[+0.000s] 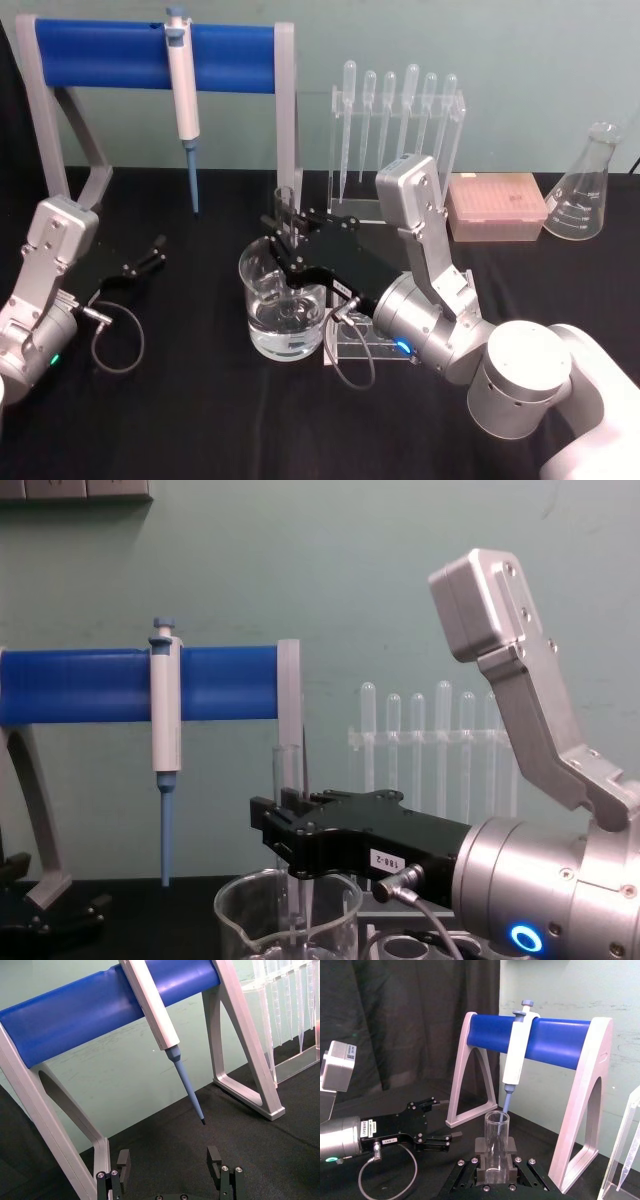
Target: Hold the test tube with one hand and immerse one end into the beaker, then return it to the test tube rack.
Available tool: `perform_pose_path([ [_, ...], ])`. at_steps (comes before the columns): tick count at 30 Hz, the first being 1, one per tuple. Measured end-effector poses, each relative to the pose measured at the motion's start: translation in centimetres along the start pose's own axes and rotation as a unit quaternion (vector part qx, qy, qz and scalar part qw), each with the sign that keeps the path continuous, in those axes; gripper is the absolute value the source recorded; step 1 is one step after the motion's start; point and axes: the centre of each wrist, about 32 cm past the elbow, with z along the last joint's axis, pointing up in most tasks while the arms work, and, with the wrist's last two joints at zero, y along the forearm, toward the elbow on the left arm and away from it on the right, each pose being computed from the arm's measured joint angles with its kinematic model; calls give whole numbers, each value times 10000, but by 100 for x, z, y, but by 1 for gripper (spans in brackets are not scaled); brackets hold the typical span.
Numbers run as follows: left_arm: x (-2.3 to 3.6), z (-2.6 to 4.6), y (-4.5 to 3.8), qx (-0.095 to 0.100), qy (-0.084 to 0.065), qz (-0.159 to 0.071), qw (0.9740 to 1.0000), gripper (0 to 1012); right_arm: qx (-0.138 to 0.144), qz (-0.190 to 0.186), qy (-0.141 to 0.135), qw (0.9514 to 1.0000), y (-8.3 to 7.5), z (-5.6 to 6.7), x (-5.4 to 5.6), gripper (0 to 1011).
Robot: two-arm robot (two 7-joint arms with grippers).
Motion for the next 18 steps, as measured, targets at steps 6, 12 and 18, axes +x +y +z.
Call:
perform_pose_path([
  [6, 0, 0, 0, 0, 0, 0, 10000, 1000, 0, 0, 0, 10000, 0, 0, 0, 225],
  [12, 0, 0, 0, 0, 0, 0, 10000, 1000, 0, 0, 0, 10000, 0, 0, 0, 225],
  [18, 0, 0, 0, 0, 0, 0, 10000, 1000, 0, 0, 0, 10000, 0, 0, 0, 226],
])
